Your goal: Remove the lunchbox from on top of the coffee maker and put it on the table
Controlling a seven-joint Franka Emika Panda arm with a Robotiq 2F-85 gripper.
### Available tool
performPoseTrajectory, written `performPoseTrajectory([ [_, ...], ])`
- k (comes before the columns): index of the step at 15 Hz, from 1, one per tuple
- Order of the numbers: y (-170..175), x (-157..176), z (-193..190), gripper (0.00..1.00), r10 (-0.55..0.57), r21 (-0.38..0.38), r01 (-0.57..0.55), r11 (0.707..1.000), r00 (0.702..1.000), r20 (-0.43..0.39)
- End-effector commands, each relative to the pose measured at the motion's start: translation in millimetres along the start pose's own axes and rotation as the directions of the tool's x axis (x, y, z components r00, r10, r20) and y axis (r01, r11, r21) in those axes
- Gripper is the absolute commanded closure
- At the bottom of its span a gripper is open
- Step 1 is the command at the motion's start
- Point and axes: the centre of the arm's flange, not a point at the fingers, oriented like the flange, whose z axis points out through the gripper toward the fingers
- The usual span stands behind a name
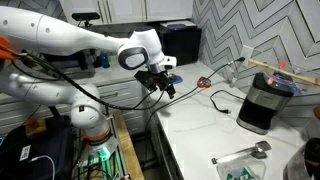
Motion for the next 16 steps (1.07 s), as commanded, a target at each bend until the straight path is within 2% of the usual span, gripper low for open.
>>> performPoseTrajectory([
  [1,28,20,-39,0.00,0.173,-0.029,-0.176,0.984,0.981,-0.090],
  [3,57,36,-67,0.00,0.270,-0.046,-0.278,0.959,0.954,-0.130],
  [5,88,51,-93,0.00,0.372,-0.044,-0.383,0.923,0.914,-0.160],
  [8,135,84,-130,0.00,0.506,0.044,-0.506,0.861,0.846,-0.172],
  [11,166,122,-149,0.00,0.599,0.139,-0.584,0.800,0.787,-0.148],
  [13,186,148,-160,0.00,0.657,0.204,-0.629,0.750,0.746,-0.113],
  [16,225,176,-171,0.00,0.750,0.241,-0.720,0.651,0.658,-0.060],
])
